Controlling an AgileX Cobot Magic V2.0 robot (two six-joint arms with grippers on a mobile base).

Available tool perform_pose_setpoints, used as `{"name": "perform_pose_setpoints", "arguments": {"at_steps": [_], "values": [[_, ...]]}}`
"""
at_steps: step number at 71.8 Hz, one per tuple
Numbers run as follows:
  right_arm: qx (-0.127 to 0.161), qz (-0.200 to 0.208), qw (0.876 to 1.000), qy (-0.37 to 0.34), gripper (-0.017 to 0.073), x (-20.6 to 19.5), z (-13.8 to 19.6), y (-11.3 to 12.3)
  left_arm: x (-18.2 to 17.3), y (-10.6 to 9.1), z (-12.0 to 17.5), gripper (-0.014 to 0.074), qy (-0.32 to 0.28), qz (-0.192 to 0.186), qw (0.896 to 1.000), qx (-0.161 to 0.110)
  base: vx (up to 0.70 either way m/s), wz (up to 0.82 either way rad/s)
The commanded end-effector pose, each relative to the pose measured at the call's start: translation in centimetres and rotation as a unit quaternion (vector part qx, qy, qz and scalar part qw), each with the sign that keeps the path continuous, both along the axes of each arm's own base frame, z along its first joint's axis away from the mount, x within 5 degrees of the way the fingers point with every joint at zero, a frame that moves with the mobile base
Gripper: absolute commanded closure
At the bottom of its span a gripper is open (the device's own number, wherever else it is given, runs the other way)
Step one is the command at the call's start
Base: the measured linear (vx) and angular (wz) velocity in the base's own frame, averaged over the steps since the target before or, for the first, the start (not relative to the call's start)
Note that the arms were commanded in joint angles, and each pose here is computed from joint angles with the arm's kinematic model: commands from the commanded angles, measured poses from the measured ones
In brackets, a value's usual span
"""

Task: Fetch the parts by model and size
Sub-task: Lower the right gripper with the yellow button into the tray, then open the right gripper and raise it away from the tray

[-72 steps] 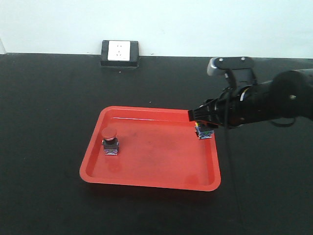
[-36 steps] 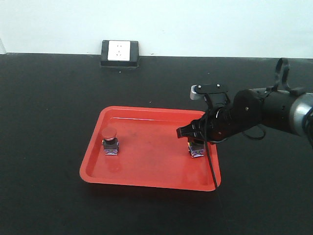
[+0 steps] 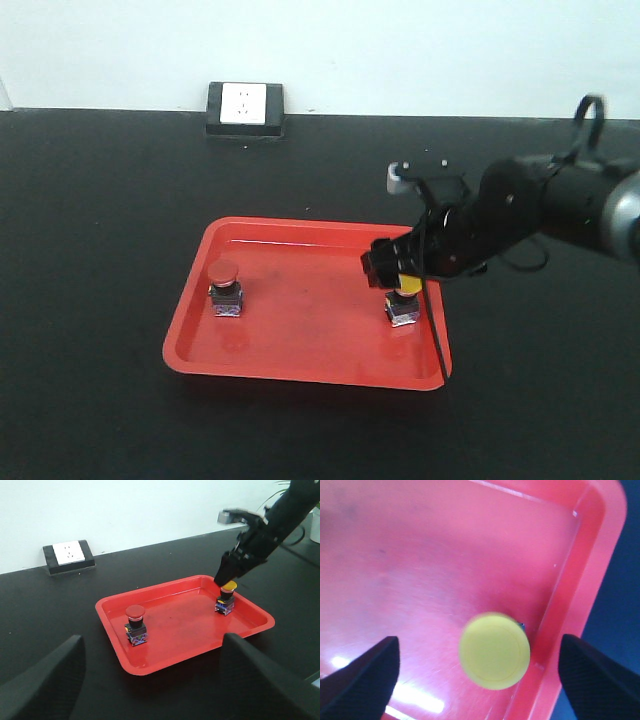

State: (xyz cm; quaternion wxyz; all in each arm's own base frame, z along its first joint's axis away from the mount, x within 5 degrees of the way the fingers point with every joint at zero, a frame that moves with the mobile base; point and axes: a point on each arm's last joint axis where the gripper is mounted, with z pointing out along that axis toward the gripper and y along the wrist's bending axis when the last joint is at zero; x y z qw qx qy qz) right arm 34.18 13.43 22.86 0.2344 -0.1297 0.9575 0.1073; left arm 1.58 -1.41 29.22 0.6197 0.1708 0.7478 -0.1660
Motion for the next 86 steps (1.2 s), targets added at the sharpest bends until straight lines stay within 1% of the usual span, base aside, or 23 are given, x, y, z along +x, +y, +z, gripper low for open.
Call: {"name": "perform_pose_setpoints", "arguments": {"at_steps": [1,8,14,27,36,37,41,46,47,52,61,62,65,66,70,71,74,76,80,81,84,85,86], "values": [[0.015,0.011,0.998,-0.066,-0.0081,-0.9,5.9,-0.4,0.2,-0.1,1.2,0.0074,-0.031,-0.002,0.999,-0.022,0.0,0.0],[0.017,0.016,0.995,-0.1,-0.0064,-2.4,9.1,-1.0,0.2,-0.1,1.2,0.0074,-0.031,-0.002,0.999,-0.022,0.0,0.0],[0.026,0.016,0.989,-0.143,-0.0041,-4.2,12.1,-1.8,0.2,-0.1,1.2,0.0074,-0.031,-0.002,0.999,-0.022,0.0,0.0],[0.045,0.027,0.969,-0.241,0.0,-9.3,18.1,-3.6,0.2,-0.1,1.2,0.0074,-0.031,-0.002,0.999,-0.022,0.0,0.0],[0.054,0.034,0.952,-0.299,0.0003,-13.4,20.6,-5.1,0.2,-0.1,1.2,0.0074,-0.031,-0.002,0.999,-0.022,0.0,0.0],[0.053,0.034,0.952,-0.3,0.0003,-13.6,20.5,-5.2,0.2,-0.1,1.2,0.0074,-0.031,-0.002,0.999,-0.022,0.0,0.0],[0.055,0.036,0.944,-0.324,0.0003,-15.3,20.8,-5.8,0.2,-0.1,1.2,0.0074,-0.031,-0.002,0.999,-0.022,0.0,0.0],[0.056,0.038,0.934,-0.35,0.0003,-17.2,20.4,-6.5,0.2,-0.1,1.2,0.0074,-0.031,-0.002,0.999,-0.022,0.0,0.0],[0.055,0.038,0.934,-0.35,0.0003,-17.6,20.0,-6.7,0.2,-0.1,1.2,0.0074,-0.031,-0.002,0.999,-0.022,0.0,0.0],[0.058,0.037,0.925,-0.373,0.0003,-19.3,19.0,-7.4,0.2,-0.1,1.2,0.0074,-0.031,-0.002,0.999,-0.022,0.0,0.0],[0.065,0.032,0.904,-0.422,0.0003,-22.7,16.9,-8.7,0.2,-0.1,1.2,0.0074,-0.033,-0.001,0.999,-0.023,0.0,0.0],[0.064,0.031,0.905,-0.42,0.0003,-22.7,16.4,-8.7,0.2,-0.1,1.2,0.0074,-0.033,-0.001,0.999,-0.023,0.0,0.0],[0.068,0.029,0.898,-0.433,0.0003,-23.9,15.6,-9.1,0.2,-0.1,1.2,0.0074,-0.033,-0.001,0.999,-0.023,0.0,0.0],[0.067,0.029,0.9,-0.43,0.0003,-24.0,15.1,-9.2,0.2,-0.1,1.2,0.0074,-0.033,-0.001,0.999,-0.023,0.0,0.0],[0.067,0.03,0.894,-0.443,0.0003,-25.1,13.9,-9.6,0.2,-0.1,1.2,0.0074,-0.033,-0.001,0.999,-0.023,0.0,0.0],[0.065,0.031,0.895,-0.441,0.0003,-25.3,13.3,-9.7,0.2,-0.1,1.2,0.0074,-0.033,-0.001,0.999,-0.023,0.0,0.0],[0.064,0.032,0.89,-0.45,0.0003,-26.1,12.4,-10.0,0.2,-0.1,1.2,0.0074,-0.033,-0.001,0.999,-0.023,0.0,0.0],[0.062,0.033,0.89,-0.45,0.0003,-26.6,11.4,-10.2,0.2,-0.1,1.2,0.0074,-0.033,-0.001,0.999,-0.023,0.0,0.0],[0.065,0.032,0.885,-0.46,0.0003,-27.7,10.2,-10.5,0.2,-0.1,1.2,0.0074,-0.033,-0.001,0.999,-0.023,0.0,0.0],[0.065,0.032,0.885,-0.459,0.0003,-27.9,9.6,-10.6,0.2,-0.1,1.2,0.0074,-0.033,-0.001,0.999,-0.023,0.0,0.0],[0.07,0.03,0.88,-0.469,0.0003,-28.6,8.7,-10.9,0.2,-0.1,1.2,0.0074,-0.033,-0.001,0.999,-0.023,0.0,0.0],[0.072,0.029,0.876,-0.476,0.0003,-28.9,8.5,-11.0,0.2,-0.1,1.2,0.0074,-0.033,-0.001,0.999,-0.023,0.0,0.0],[0.071,0.029,0.877,-0.475,0.0003,-29.0,8.1,-11.0,0.2,-0.1,1.2,0.0074,-0.033,-0.001,0.999,-0.023,0.0,0.0]]}}
